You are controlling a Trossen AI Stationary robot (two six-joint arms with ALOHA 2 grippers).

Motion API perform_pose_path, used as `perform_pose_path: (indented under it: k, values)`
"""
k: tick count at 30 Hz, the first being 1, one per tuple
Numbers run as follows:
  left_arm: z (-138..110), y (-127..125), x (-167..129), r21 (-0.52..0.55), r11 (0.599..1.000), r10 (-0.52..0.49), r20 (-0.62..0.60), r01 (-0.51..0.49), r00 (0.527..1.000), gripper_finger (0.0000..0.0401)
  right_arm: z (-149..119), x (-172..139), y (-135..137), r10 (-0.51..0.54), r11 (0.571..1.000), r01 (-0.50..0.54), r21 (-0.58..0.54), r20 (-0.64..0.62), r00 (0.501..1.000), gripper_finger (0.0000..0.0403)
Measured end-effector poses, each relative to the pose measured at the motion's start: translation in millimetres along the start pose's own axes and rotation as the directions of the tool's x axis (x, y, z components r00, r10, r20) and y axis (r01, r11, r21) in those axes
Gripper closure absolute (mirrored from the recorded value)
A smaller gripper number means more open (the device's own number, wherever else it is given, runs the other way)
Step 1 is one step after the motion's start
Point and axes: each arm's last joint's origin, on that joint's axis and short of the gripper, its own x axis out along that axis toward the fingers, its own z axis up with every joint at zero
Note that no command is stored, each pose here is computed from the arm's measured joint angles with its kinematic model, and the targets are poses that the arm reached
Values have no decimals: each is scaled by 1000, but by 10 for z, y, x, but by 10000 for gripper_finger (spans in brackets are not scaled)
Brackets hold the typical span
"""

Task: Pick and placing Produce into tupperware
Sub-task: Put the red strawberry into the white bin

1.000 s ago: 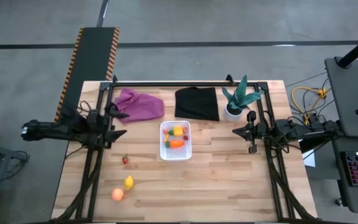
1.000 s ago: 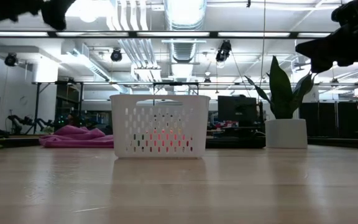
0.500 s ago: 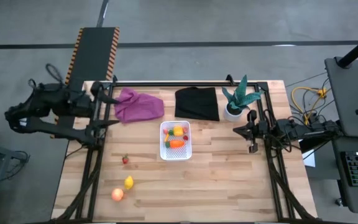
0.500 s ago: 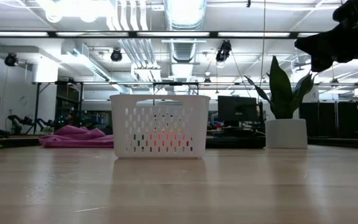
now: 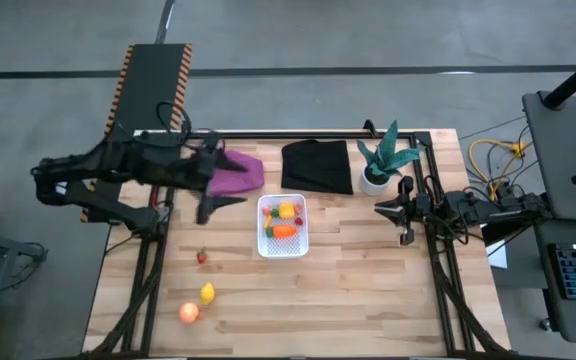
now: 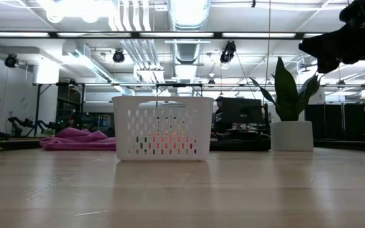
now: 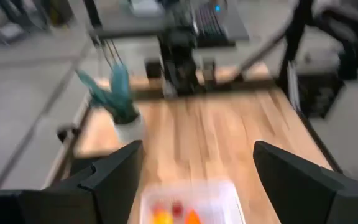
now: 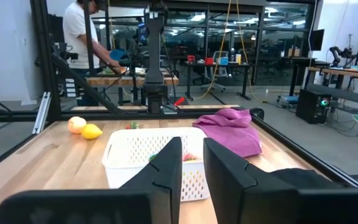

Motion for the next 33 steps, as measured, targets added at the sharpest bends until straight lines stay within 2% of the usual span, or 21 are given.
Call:
perform_pose_path:
  k: [2,6,11,16,20,24,28,33]
  values:
    - [118,9,92,41,998,35,114,-40,993,111,0,0,0,0,1000,0,0,0,1000,338]
    - [258,-1,424,249,959,64,268,-133,961,111,0,0,0,1,1000,-1,28,0,1000,331]
    - [331,-20,829,281,940,88,346,-193,934,111,0,0,1,3,997,-3,81,0,1000,323]
    - [348,0,1005,305,905,197,319,-298,927,111,0,0,1,3,995,-3,102,0,1000,321]
    - [297,-3,1109,306,901,220,285,-306,933,111,0,0,1,3,995,-3,104,0,1000,326]
    - [309,1,1095,356,874,233,292,-331,928,111,0,0,1,3,995,-3,104,0,1000,329]
    - [285,20,1067,321,841,366,257,-436,894,111,0,0,1,3,995,-3,104,0,1000,328]
    - [365,43,905,292,835,384,298,-467,874,111,0,0,1,3,995,-3,101,0,1000,321]
